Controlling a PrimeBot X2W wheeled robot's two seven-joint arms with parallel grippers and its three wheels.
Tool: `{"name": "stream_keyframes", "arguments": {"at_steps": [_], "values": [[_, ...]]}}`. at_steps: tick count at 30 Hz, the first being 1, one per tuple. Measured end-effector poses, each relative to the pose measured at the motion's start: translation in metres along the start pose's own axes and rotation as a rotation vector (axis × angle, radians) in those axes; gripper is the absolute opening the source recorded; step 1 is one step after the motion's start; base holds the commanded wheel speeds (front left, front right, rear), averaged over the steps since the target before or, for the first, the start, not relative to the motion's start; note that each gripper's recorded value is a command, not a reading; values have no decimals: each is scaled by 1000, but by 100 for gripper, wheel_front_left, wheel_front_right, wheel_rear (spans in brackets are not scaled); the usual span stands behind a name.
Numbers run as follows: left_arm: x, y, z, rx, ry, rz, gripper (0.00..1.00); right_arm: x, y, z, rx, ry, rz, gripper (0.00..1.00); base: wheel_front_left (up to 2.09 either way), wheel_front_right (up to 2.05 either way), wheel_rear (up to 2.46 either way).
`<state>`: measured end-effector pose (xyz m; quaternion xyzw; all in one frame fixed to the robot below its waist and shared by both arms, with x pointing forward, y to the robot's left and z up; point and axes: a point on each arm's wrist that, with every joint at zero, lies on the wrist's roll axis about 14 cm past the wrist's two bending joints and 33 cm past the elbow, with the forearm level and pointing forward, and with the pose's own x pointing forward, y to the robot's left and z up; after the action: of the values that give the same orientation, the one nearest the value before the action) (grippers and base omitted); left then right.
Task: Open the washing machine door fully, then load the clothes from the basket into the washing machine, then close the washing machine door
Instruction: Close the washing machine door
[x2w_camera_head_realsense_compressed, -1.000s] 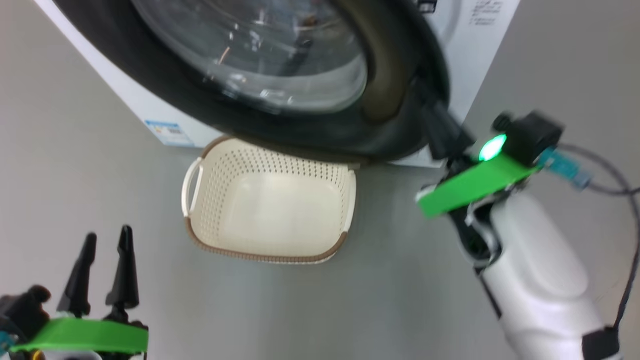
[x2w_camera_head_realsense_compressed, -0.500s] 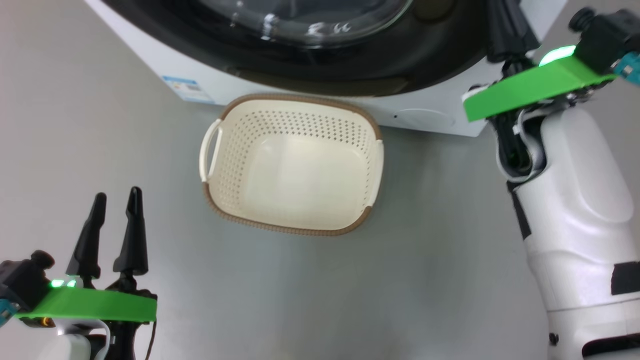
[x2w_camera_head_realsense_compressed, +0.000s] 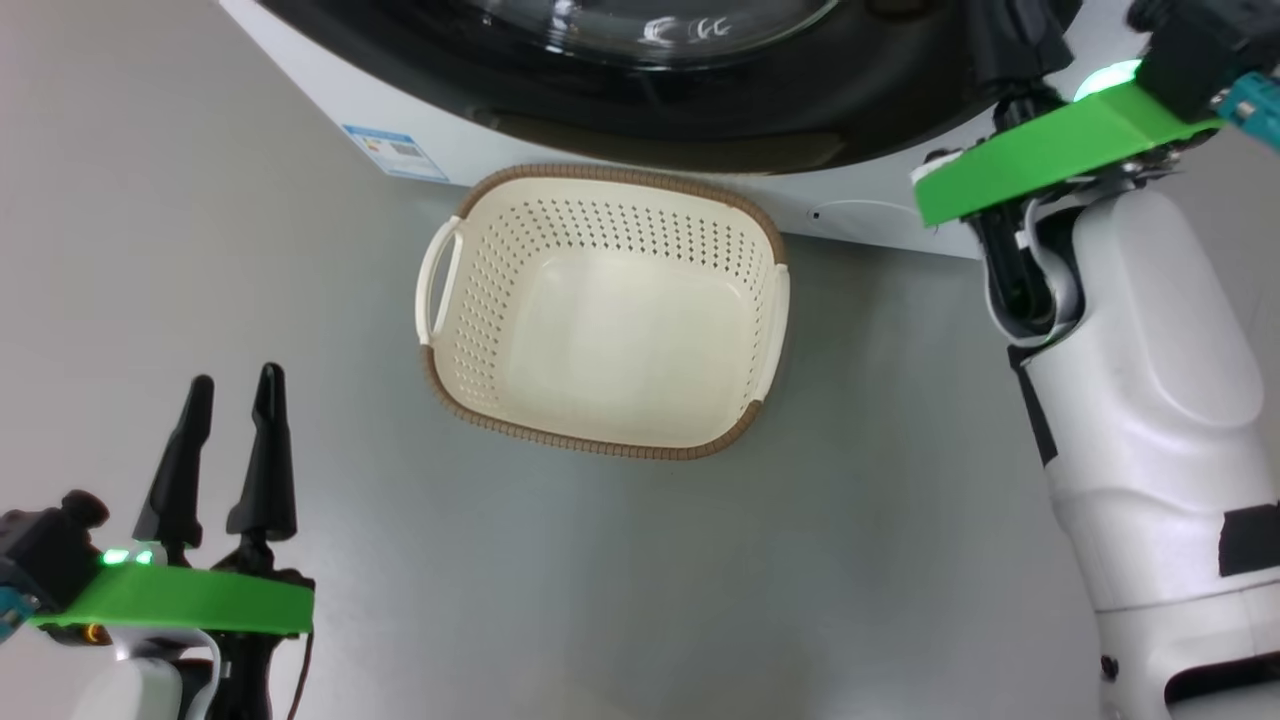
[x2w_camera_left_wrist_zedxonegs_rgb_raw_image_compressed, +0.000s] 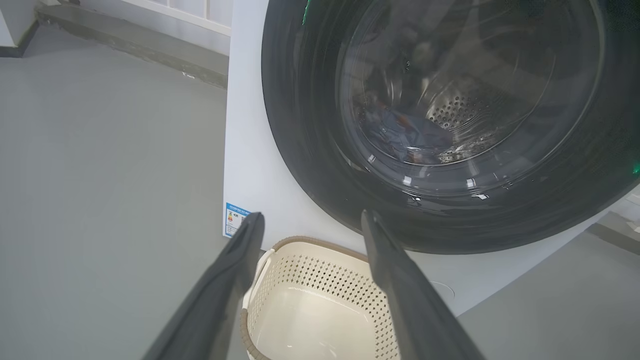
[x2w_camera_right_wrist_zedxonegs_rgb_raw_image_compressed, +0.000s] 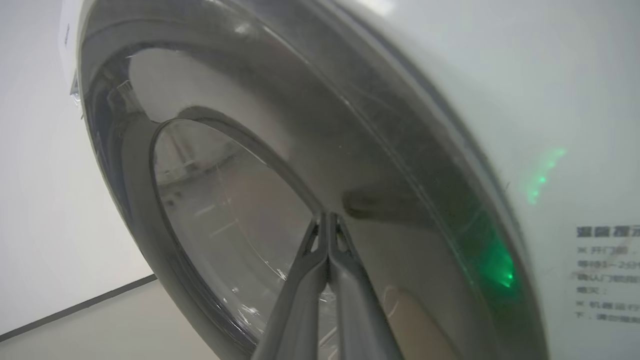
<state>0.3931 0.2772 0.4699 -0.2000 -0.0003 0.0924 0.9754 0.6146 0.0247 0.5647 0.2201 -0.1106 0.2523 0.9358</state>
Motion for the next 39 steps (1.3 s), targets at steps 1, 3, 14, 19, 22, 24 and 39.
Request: {"name": "stream_keyframes", "arguments": {"at_steps": [1, 3, 14, 19, 22, 24, 39], "values": [[0, 0, 0, -1, 1, -1, 100, -3, 3, 0, -6, 5, 8, 0, 0, 0, 0], [-2, 0, -2, -2, 7, -2, 100, -13, 8, -6, -14, 31, 19, 0, 0, 0, 0], [-14, -2, -2, 22, 23, -29, 100, -100, 10, -34, -25, 184, -30, 100, 0, 0, 0], [-17, -9, -4, 40, 35, -61, 100, -144, -2, -37, -38, 235, -99, 100, 0, 0, 0], [-19, -12, -7, 47, 45, -76, 100, -161, -8, -37, -41, 250, -134, 100, 0, 0, 0], [-20, -15, -11, 53, 55, -91, 100, -177, -16, -34, -49, 258, -170, 100, 0, 0, 0], [-23, -45, -28, 80, 99, -193, 100, -263, -56, 13, -121, 210, -393, 100, 0, 0, 0]]}}
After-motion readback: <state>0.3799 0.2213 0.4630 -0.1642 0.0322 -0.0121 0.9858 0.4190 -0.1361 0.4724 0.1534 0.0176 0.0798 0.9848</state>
